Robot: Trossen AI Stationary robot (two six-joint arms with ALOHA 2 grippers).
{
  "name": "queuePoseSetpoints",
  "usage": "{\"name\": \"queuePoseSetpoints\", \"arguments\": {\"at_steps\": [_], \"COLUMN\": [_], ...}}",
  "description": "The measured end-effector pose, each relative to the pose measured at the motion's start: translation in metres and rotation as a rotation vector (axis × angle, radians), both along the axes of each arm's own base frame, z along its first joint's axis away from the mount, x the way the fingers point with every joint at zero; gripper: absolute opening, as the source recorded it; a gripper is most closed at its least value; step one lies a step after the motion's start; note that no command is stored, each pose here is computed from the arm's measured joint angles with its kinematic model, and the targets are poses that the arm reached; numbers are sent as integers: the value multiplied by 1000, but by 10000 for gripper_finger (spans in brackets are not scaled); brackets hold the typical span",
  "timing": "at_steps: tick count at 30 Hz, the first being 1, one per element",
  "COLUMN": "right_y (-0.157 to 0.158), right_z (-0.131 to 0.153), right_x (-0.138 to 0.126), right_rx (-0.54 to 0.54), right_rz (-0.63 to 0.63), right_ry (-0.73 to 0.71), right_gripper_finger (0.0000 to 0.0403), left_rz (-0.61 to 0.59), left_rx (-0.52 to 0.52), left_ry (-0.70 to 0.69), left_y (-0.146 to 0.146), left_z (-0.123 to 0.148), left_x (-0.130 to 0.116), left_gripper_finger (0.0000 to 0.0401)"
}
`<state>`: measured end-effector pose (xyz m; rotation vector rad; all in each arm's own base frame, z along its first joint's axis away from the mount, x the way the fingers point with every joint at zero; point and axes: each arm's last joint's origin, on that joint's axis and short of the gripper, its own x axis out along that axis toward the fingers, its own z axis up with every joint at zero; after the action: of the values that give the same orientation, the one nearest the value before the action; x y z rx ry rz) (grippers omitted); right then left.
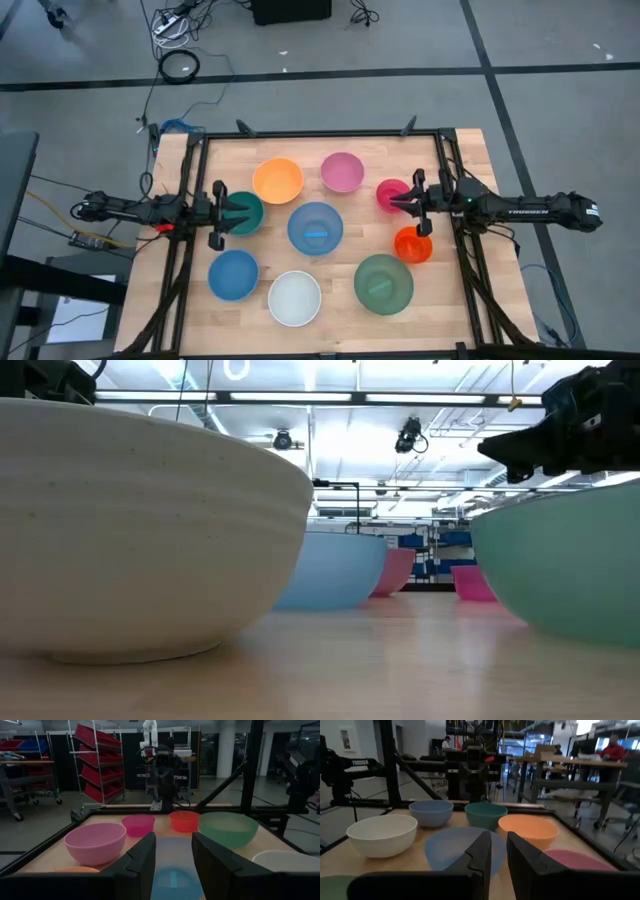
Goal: Nest bowls inside each other
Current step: Stack the green bowl on top of the blue bowl
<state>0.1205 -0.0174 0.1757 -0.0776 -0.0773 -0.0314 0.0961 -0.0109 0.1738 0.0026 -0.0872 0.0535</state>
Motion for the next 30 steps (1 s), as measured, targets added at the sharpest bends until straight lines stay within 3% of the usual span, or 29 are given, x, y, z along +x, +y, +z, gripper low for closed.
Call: {"name": "queuePoseSetpoints", "arguments": {"at_steps": [9,16,21,24,30], "right_y": [0,1,1,0,0], "right_z": [15,30,52,59,83], "right_x": [-2,-7,-9,-6,11], "right_rx": [66,51,244,280,263], "right_rz": [15,25,54,40,6], "right_ry": [-158,-305,-416,-377,-123], "right_gripper_finger": [51,51,51,51,51], "left_rz": [0,-1,9,54,98], "left_rx": [-34,-69,-77,-70,-86], "left_ry": [-186,-365,-435,-391,-210], "left_y": [1,2,3,4,4], "left_z": [18,34,40,43,56], "left_x": [-3,-9,-13,-12,-5], "left_gripper_finger": [136,136,136,136,136]}}
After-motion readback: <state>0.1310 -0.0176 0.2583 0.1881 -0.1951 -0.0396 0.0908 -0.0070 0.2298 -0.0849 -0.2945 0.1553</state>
